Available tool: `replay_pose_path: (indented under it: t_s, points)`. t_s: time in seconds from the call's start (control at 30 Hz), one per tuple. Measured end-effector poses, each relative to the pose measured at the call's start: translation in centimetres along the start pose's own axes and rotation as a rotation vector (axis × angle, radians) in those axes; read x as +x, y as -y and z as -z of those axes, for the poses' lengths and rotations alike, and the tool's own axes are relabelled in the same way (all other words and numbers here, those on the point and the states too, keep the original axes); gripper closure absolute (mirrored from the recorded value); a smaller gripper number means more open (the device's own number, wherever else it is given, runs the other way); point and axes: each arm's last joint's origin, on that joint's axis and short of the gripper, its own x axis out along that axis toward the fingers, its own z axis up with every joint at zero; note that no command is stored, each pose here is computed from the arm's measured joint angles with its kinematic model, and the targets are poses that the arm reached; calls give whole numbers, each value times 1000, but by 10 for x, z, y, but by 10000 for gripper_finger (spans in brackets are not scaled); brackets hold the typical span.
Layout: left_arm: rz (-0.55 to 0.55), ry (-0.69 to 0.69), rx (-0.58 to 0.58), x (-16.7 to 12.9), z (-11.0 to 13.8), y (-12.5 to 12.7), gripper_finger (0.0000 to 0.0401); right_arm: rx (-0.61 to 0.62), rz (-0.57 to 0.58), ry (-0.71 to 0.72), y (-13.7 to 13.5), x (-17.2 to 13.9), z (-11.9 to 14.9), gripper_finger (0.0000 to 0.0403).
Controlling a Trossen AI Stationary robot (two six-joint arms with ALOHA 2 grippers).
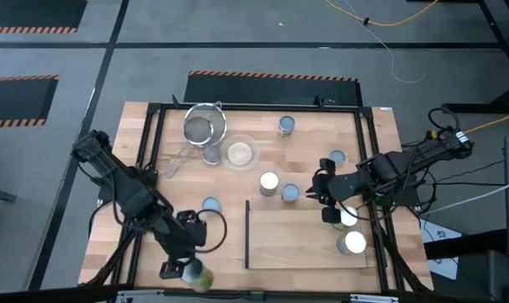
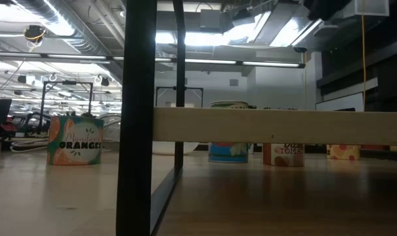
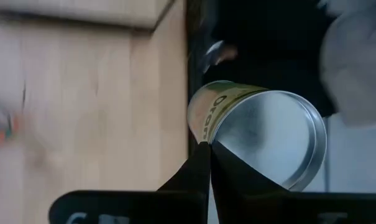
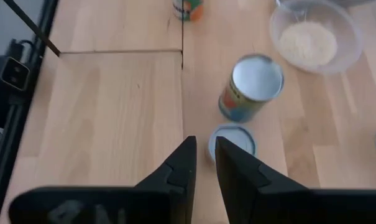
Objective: Pick and place cans onto a shelf
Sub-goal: Put the light green can on the shelf
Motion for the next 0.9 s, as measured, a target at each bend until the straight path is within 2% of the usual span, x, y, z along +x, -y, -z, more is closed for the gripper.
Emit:
replay_pose_path:
  t_s: [0.23,0.43,0.67,0.9]
  points:
    - [53,278,10,-47,-44,1,401,-2,0,-21,0,3,4,338]
    - [138,483,14,-73,-81,-13,401,-2,-3,-23,0,3,4,338]
    - [186,536,-21,-70,-115,-41,401,17,-157,-109,-3,-4,5,338]
    - [248,492,-36,-44,-147,-63,401,13,-150,-139,5,-28,9,338]
